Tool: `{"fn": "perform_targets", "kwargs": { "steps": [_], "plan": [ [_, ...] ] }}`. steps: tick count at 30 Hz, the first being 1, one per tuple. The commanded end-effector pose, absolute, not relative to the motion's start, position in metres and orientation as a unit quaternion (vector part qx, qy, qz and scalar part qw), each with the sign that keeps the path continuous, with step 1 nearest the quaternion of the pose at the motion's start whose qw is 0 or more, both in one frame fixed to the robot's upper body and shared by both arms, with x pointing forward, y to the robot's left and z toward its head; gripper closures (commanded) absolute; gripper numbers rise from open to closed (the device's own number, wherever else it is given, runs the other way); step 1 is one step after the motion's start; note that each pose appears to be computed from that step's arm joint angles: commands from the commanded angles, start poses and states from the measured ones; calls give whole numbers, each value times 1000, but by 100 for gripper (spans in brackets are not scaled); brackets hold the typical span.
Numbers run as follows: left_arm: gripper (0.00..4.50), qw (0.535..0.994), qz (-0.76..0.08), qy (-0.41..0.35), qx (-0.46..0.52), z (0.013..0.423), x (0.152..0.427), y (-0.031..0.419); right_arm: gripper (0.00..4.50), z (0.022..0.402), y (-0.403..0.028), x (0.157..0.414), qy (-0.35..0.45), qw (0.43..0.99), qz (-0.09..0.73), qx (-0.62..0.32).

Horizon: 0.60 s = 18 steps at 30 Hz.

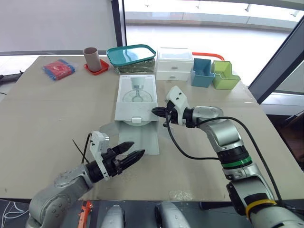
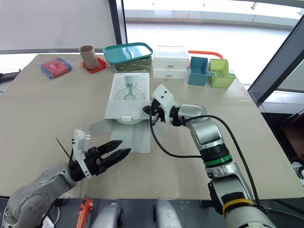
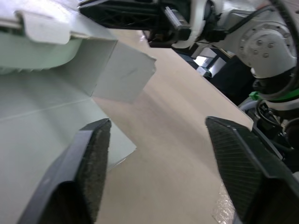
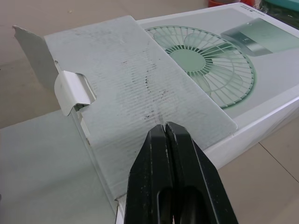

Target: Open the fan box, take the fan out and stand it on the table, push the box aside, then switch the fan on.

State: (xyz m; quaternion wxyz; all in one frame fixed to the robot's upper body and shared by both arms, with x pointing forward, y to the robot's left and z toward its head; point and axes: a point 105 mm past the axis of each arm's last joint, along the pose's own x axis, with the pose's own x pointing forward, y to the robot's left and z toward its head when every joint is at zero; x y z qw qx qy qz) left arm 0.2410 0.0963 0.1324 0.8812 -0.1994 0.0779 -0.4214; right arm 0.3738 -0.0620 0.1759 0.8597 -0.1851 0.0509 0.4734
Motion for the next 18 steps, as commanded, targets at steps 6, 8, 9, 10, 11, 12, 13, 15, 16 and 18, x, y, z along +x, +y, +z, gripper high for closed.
{"fn": "perform_targets", "kwargs": {
  "steps": [6,8,9,10,11,12,13,15,16,18],
  "plan": [
    [6,893,-279,67,-347,123,293,118,450,180,-65,377,49,865,463,-189],
    [6,886,-270,77,-369,116,298,117,450,181,-67,377,49,867,458,-189],
    [6,883,-266,81,-377,113,300,117,450,181,-67,377,49,868,456,-189],
    [6,876,-267,77,-394,115,303,116,450,181,-68,376,50,869,455,-189],
    [6,871,-268,74,-405,116,304,116,450,181,-69,376,50,869,455,-189],
    [6,866,-266,72,-418,117,307,117,450,181,-69,376,50,869,455,-189],
    [6,862,-264,72,-426,117,309,118,450,181,-69,376,51,869,454,-189],
    [6,856,-263,74,-439,117,312,117,450,181,-69,376,51,870,452,-189],
    [6,853,-266,77,-442,118,313,115,450,181,-70,376,50,871,450,-189],
    [6,851,-271,78,-444,120,315,111,450,182,-71,377,49,873,447,-188]
  ]
}}
